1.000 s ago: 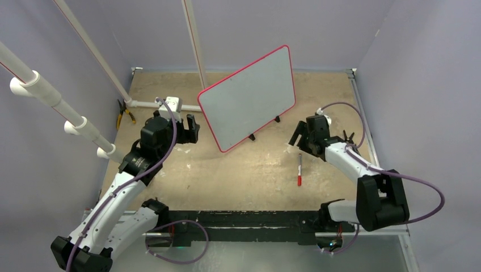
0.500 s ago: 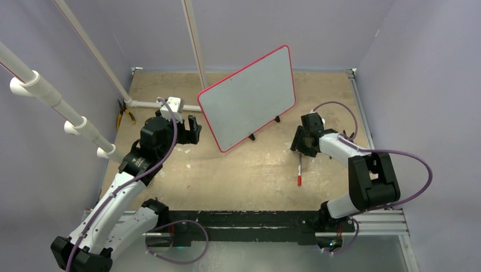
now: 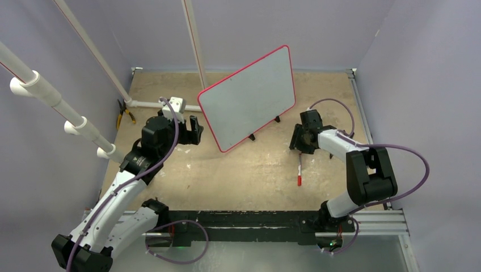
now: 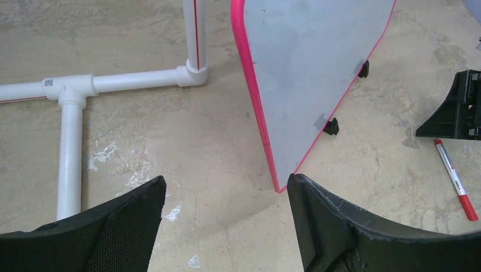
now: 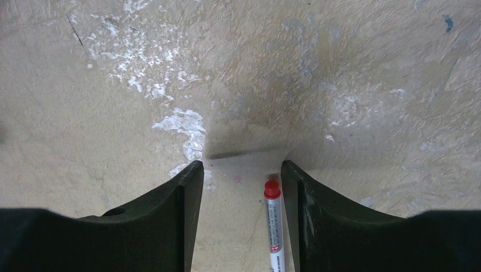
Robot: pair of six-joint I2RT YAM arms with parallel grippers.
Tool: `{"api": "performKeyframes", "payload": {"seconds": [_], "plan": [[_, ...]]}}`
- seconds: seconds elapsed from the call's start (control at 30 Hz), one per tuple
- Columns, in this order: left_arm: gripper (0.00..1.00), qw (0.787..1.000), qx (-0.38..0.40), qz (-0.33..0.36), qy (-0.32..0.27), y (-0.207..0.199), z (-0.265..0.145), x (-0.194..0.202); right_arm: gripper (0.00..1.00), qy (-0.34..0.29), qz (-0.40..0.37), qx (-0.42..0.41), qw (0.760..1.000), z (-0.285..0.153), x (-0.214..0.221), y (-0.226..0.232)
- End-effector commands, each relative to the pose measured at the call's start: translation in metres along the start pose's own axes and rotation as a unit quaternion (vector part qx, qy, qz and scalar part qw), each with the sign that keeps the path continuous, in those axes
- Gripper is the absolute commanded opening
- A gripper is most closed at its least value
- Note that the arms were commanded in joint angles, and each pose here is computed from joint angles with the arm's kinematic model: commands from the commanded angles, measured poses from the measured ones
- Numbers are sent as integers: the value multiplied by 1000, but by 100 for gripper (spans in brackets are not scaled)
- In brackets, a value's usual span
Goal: Write a sentence on the whiteboard
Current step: Pick up the whiteboard marker from the center of the board.
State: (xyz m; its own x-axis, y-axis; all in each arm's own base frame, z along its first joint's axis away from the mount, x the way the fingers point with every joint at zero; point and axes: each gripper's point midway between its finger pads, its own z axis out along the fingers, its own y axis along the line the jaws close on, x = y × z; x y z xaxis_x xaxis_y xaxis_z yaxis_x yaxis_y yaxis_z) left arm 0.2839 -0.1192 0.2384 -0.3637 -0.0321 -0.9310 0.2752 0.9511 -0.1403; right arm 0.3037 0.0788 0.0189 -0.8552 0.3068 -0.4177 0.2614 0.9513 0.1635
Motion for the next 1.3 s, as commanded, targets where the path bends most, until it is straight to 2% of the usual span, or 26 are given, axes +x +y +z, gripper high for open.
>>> {"api": "performKeyframes", "payload": {"seconds": [0.0,0.2,0.33,0.43,0.63,0.9,1.0,1.2,1.27], "plan": [[77,1000,18,-5,-25,-6,-3,-12,56,133,16,38,990,1,72,-22],[77,999,39,-11,-27,-14,-7,-12,55,162,30,70,984,-5,92,-36],[77,998,45,-13,-32,-16,-10,-13,54,159,35,84,983,-11,89,-39],[77,998,46,-14,-37,-16,-12,-16,49,155,36,90,983,-18,83,-39],[77,998,48,-16,-42,-17,-15,-17,47,149,7,136,980,-22,73,-54],[77,998,49,-15,-41,-18,-15,-17,43,158,-15,134,978,-16,76,-52],[77,998,49,-15,-39,-18,-14,-16,32,165,-23,120,979,-11,79,-47],[77,998,48,-12,-36,-17,-13,-14,1,170,-34,91,981,-4,82,-35],[77,998,48,-8,-37,-17,-13,-14,0,157,-33,72,984,-5,73,-25]]}}
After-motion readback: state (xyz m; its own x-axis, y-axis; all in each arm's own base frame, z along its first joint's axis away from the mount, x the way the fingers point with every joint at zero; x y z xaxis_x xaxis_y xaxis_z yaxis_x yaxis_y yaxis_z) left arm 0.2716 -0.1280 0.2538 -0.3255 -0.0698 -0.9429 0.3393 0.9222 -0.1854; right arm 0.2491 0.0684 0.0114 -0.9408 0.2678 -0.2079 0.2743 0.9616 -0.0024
